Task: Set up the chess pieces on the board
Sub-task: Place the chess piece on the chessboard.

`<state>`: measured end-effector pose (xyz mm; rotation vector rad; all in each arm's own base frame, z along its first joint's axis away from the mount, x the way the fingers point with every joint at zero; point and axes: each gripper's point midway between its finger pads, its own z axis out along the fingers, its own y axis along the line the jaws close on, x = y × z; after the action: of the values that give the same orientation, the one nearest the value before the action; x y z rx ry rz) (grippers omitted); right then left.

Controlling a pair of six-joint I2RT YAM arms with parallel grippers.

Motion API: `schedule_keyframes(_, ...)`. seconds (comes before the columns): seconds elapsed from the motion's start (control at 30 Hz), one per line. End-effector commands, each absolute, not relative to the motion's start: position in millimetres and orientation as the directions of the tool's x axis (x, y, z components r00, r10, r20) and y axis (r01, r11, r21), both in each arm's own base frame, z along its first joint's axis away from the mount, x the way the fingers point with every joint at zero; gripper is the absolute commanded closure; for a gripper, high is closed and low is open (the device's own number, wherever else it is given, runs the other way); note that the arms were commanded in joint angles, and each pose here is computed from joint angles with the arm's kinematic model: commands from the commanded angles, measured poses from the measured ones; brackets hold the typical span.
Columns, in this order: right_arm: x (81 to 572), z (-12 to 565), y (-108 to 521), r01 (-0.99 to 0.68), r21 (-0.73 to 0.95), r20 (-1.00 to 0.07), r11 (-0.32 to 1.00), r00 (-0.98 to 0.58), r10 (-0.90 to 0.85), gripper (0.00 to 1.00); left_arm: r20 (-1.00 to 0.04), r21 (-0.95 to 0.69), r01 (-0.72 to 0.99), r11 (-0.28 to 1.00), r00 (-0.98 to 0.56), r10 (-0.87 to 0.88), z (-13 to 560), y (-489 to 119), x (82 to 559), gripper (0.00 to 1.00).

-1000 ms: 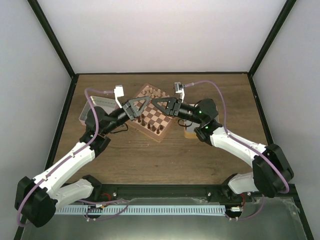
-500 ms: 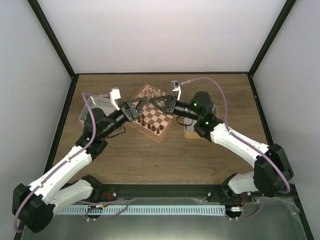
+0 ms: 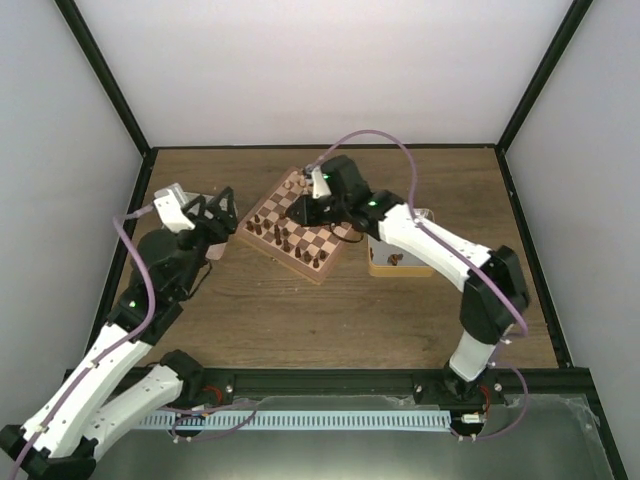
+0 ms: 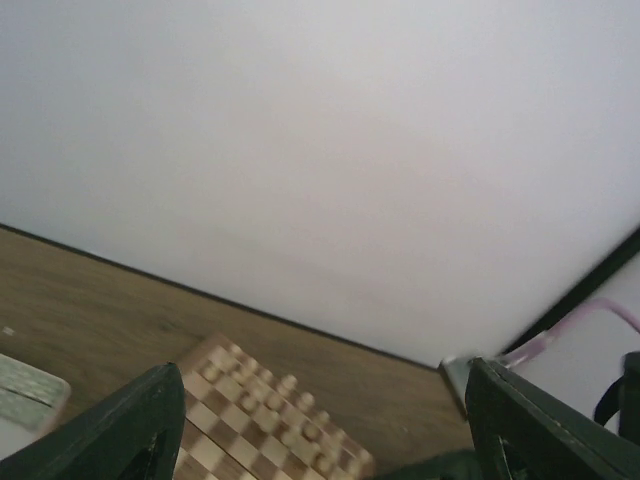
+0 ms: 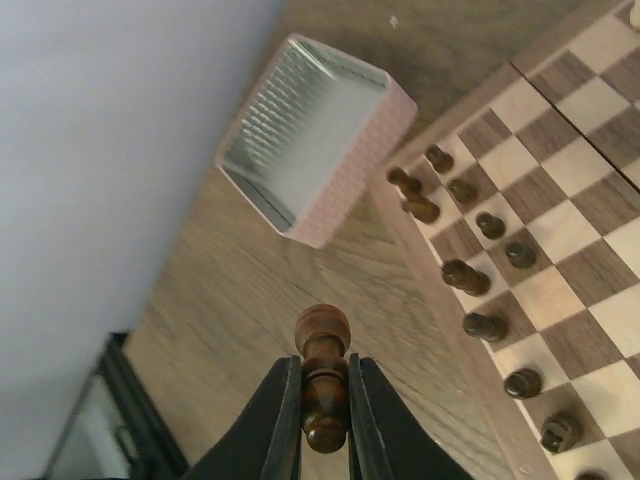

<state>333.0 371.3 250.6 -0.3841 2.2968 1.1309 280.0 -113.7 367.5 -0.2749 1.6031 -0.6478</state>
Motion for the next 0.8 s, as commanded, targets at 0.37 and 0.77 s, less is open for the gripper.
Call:
schedule_keyframes(0.37,351,172,449,-0.642,0.183,-0.604,0.745,-0.671,-0.430,0.93,-0.893,-0.446,0.041,0.894,0.048,-0.447,395,-55,255,0.21)
schedule_keyframes(0.77,364,130,462,-0.663,-0.051,-0.577,0.747,-0.591,-0.564,0.92,-0.900,-0.433,0.019,0.901,0.049,-0.433,388,-53,257,0.21)
